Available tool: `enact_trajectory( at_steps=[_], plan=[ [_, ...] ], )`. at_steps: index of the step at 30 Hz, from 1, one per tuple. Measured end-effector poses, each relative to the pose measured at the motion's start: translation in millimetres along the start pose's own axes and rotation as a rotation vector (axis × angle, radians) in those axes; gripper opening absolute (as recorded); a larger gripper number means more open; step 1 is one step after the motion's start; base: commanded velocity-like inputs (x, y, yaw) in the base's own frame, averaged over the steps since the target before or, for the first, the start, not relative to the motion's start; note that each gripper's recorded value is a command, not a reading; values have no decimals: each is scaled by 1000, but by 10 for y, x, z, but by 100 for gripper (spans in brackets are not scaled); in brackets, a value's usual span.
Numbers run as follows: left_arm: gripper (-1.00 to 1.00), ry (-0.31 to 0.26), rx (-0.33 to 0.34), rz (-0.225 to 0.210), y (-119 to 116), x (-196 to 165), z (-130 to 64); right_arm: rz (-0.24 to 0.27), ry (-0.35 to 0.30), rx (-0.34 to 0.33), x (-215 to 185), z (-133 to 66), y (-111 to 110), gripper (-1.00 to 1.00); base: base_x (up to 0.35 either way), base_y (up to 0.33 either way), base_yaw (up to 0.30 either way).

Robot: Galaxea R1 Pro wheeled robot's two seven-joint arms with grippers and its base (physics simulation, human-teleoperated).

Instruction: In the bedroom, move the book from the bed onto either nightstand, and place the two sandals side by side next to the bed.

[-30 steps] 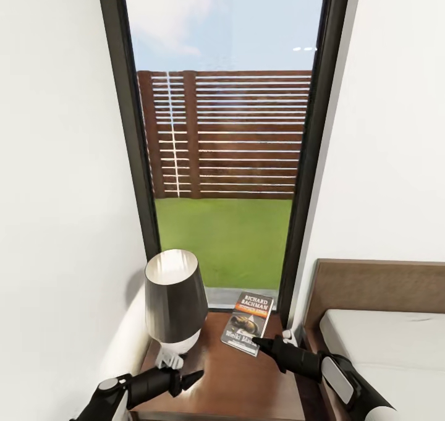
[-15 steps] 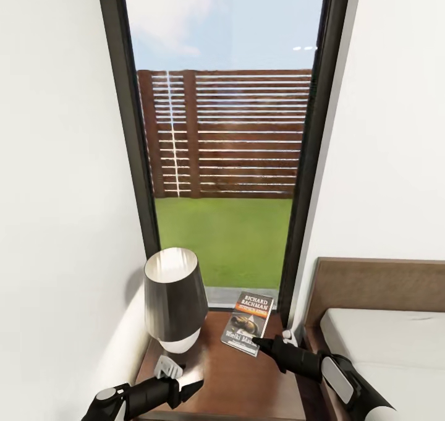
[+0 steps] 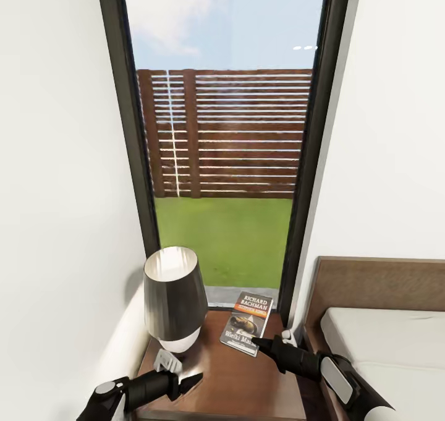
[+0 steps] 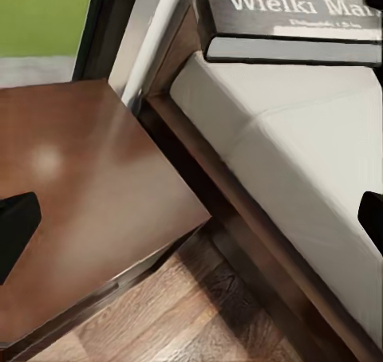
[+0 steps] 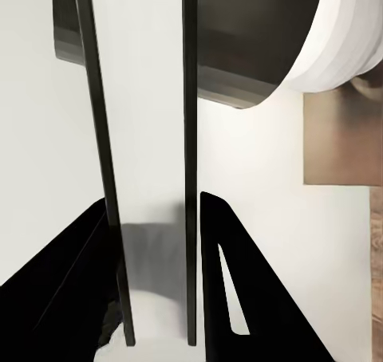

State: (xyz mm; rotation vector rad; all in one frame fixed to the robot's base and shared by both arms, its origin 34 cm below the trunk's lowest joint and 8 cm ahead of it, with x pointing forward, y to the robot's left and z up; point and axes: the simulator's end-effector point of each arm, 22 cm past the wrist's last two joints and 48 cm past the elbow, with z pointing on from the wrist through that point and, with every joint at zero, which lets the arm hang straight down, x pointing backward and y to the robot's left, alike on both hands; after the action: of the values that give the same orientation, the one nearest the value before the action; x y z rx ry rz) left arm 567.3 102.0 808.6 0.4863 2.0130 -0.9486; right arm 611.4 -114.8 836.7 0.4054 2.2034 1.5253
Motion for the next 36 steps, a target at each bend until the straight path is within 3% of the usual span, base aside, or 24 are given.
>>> enact_trajectory(
  at_steps=[5,9,36],
  plan=[
    [100,-53,83,77,-201,-587,-115,2,1,1,13,8,-6,-100,0,0,0],
    [100,-68,103,101,-282,-856,-190,2,1,3,15,13,-24,-100,0,0,0],
    [100,-72,111,105,-145,-637,-41,5,2,6,63,140,-386,-100,0,0,0]
  ],
)
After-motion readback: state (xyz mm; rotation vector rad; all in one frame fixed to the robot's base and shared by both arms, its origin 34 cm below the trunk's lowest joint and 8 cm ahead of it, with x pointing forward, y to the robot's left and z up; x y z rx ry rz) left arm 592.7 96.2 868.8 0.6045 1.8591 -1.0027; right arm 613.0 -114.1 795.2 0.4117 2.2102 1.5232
